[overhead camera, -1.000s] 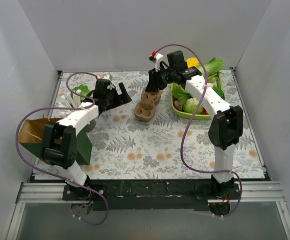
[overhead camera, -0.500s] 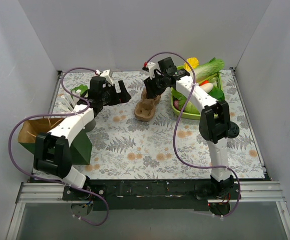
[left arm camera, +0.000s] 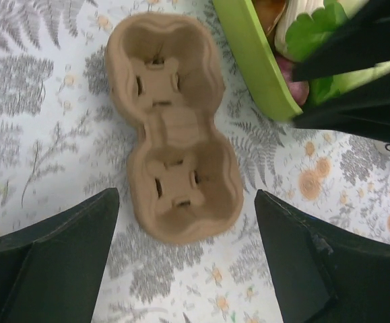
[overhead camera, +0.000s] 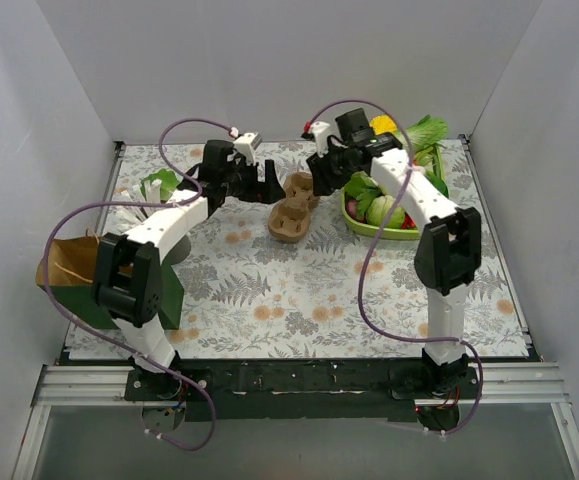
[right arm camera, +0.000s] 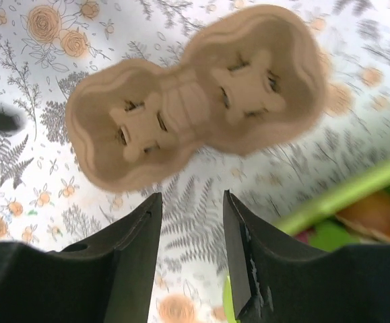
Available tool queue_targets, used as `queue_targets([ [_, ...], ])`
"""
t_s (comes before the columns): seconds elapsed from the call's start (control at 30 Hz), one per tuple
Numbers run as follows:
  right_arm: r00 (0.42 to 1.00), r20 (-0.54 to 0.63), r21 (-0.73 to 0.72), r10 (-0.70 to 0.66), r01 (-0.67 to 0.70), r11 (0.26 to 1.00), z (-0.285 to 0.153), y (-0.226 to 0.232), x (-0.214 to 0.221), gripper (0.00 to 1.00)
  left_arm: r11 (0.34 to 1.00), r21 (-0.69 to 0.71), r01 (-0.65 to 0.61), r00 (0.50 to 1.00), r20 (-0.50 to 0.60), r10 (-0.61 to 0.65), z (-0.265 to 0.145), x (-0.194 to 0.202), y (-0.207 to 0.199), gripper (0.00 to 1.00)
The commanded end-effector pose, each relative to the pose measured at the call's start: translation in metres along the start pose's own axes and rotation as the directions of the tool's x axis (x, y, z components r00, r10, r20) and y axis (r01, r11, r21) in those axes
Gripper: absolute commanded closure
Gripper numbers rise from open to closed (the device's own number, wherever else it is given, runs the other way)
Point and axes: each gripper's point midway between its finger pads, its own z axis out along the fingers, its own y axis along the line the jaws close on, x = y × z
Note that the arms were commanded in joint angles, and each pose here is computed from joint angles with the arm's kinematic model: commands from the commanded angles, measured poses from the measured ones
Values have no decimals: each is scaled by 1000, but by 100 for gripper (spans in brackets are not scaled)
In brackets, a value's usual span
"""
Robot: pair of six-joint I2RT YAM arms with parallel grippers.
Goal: Pack the takeout coffee
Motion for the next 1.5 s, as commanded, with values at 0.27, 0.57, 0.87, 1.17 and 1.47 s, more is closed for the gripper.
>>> queue_targets([
  [0.27,960,275,251,-56,-15,968,-185,-2,-28,52,982,-25,-185,983,0,185,85,-36,-10,35],
  [0.57,941,329,338,-77,-41,940,-222,-1,-21,52,976,-97,-194,980,-64,189,113,-23,9,42],
  [0.87,942,334,346,-23,-100,933,-223,-19,-6,52,966,-107,-237,969,-94,227,129,-20,3,44],
  [1.17,941,337,334,19,-139,932,-219,-31,0,52,961,-112,-253,962,-136,237,122,-3,-3,44],
  [1.47,940,341,332,31,-151,931,-218,-35,1,52,958,-153,-243,962,-166,217,118,10,3,43],
])
